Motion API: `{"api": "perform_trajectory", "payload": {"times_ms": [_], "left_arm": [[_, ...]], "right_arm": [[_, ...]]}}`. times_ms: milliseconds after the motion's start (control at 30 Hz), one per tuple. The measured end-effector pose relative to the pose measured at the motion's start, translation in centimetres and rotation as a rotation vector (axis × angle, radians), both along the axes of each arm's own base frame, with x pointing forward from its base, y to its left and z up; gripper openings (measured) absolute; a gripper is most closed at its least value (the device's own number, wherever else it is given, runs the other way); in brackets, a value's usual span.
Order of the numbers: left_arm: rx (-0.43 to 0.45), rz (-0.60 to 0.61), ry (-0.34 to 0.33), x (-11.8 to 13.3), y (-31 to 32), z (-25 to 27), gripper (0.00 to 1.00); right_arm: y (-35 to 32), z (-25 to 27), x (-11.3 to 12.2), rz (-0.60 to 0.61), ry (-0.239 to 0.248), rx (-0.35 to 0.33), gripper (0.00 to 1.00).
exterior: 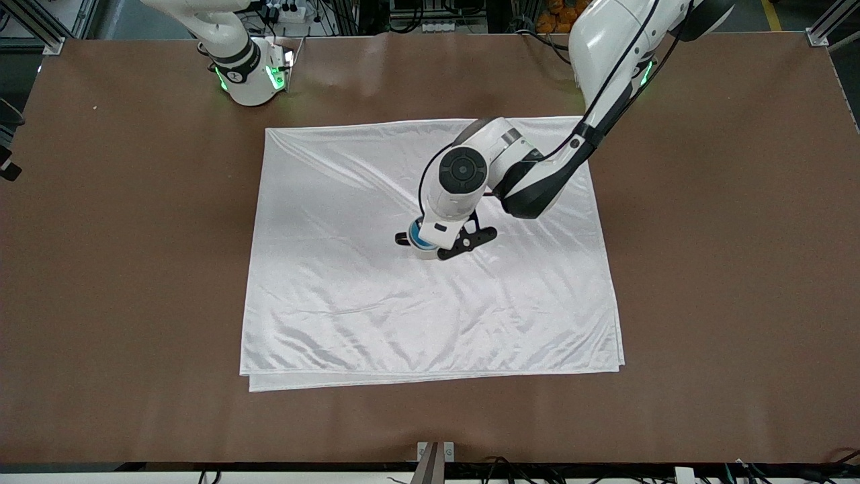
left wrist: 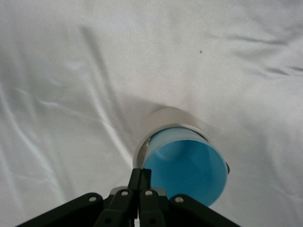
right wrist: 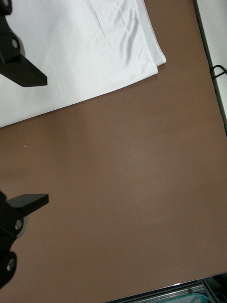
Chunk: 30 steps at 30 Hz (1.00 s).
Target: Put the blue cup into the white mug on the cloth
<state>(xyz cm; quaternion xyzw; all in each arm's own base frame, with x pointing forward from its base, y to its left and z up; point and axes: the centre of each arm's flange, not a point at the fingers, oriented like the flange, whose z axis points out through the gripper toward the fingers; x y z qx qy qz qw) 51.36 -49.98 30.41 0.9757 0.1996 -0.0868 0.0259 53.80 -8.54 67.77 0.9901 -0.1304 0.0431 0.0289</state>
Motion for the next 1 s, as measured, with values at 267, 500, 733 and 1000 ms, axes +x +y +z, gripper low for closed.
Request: {"api": "perform_trajectory", "payload": {"times_ms": [267,500,733,1000], "left_arm": [[0.011,-0.002,0.018,-0.1,0.1,-1.5,0.02],[0.013,0.001,0.020,0.1,0.2,-1.7,0.12],[0.009,0.002,0.014,0.2,0.1,-1.4,0.49],[0.003,-0.018,-0.048,1.5,0.7,1.0,0.82]], "right_arm": [[0.3,0.1,-0.3,0.017,0.019,0.008,1.00],[0.9,-0.1,-0.7,0.025,0.057,0.024,1.00],[1.0,0.0,-0.8,0.027,0.061,0.032,1.00],[1.1,0.1,-0.8,0.027,0.061,0.033,1.00]]}}
